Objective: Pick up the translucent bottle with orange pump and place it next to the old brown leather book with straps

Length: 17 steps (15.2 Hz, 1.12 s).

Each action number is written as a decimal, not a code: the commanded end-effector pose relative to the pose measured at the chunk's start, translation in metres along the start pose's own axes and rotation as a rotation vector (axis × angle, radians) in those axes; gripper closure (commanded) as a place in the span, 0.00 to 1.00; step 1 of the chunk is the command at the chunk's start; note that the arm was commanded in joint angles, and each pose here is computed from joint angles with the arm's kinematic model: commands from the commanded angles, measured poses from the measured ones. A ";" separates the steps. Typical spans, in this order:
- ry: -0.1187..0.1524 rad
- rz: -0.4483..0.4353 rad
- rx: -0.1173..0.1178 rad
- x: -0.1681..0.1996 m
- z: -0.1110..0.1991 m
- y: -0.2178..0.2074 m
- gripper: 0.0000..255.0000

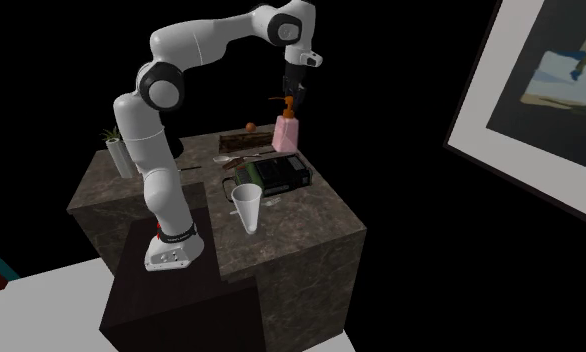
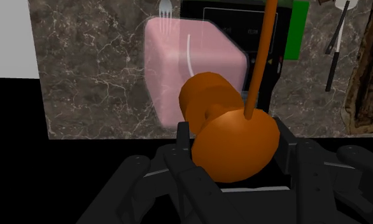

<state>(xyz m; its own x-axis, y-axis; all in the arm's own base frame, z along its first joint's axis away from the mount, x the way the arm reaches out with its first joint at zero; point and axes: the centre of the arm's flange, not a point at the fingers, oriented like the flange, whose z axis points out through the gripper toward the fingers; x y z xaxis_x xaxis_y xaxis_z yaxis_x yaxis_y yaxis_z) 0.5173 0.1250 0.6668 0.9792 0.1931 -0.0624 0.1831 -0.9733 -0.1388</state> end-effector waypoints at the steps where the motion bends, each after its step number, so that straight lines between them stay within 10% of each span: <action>1: 0.001 0.002 0.000 0.003 0.009 -0.028 1.00; 17: 0.001 0.002 0.000 0.039 0.069 -0.227 1.00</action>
<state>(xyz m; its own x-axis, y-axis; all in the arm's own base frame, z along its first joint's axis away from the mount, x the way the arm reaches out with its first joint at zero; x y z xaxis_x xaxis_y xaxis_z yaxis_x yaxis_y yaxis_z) 0.5067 0.3490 0.6282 0.9793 0.1930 -0.0618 0.1831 -0.9733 -0.1384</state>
